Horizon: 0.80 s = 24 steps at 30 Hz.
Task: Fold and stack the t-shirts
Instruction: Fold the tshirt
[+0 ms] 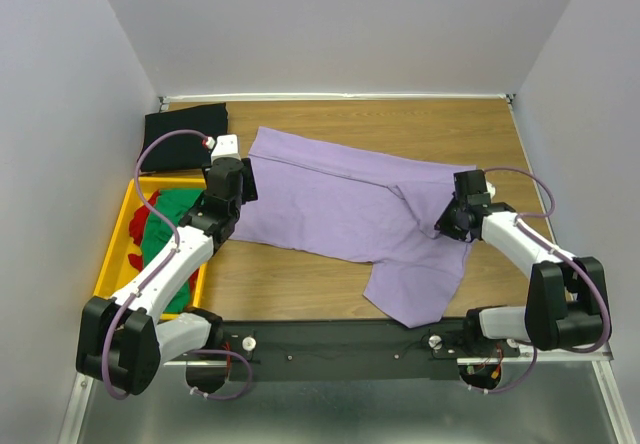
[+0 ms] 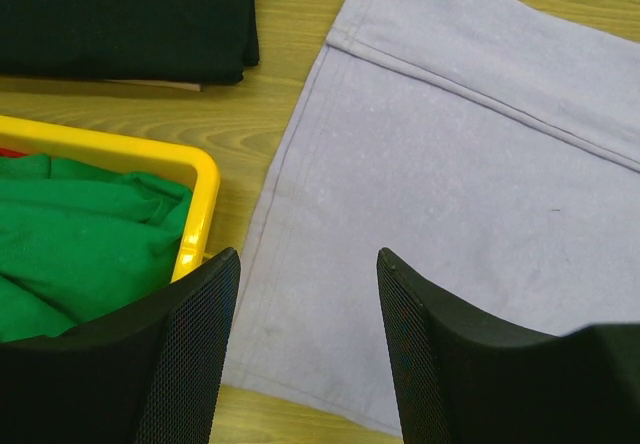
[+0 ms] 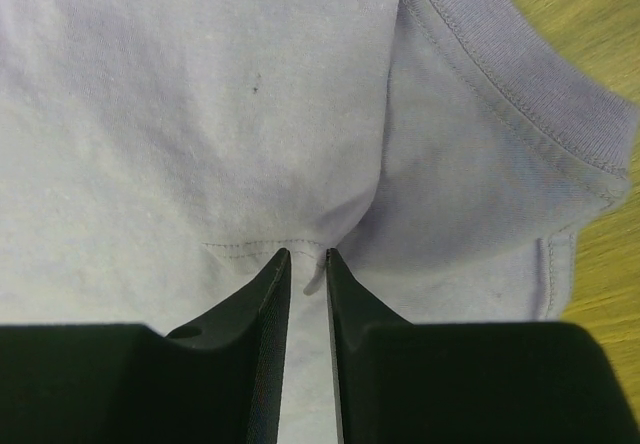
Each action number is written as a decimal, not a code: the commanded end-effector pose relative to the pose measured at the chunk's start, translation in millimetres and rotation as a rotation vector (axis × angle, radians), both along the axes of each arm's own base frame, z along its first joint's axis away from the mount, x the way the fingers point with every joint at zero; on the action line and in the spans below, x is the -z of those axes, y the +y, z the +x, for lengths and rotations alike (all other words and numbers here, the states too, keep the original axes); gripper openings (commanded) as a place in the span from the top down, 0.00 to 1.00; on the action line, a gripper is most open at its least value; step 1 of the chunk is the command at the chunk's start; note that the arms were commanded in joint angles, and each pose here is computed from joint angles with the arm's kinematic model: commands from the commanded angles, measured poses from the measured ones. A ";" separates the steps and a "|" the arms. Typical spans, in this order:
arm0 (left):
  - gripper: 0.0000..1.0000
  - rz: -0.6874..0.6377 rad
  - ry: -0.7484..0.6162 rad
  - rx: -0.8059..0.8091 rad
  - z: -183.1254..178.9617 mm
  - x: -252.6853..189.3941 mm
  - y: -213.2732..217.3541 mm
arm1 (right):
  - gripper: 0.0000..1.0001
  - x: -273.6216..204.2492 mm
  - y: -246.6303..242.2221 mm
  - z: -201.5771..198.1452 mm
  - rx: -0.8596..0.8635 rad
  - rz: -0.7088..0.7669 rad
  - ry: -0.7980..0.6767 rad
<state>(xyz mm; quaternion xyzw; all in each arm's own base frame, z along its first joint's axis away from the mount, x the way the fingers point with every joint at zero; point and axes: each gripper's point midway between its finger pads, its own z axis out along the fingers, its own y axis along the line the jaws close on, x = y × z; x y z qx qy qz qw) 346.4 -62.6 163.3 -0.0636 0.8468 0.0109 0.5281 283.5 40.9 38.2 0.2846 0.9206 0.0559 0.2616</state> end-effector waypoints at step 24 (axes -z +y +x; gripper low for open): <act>0.35 -0.001 -0.013 0.004 3.1 -6.0 -1.3 | 0.99 -12.5 -3.1 12.0 -0.006 -0.017 -0.023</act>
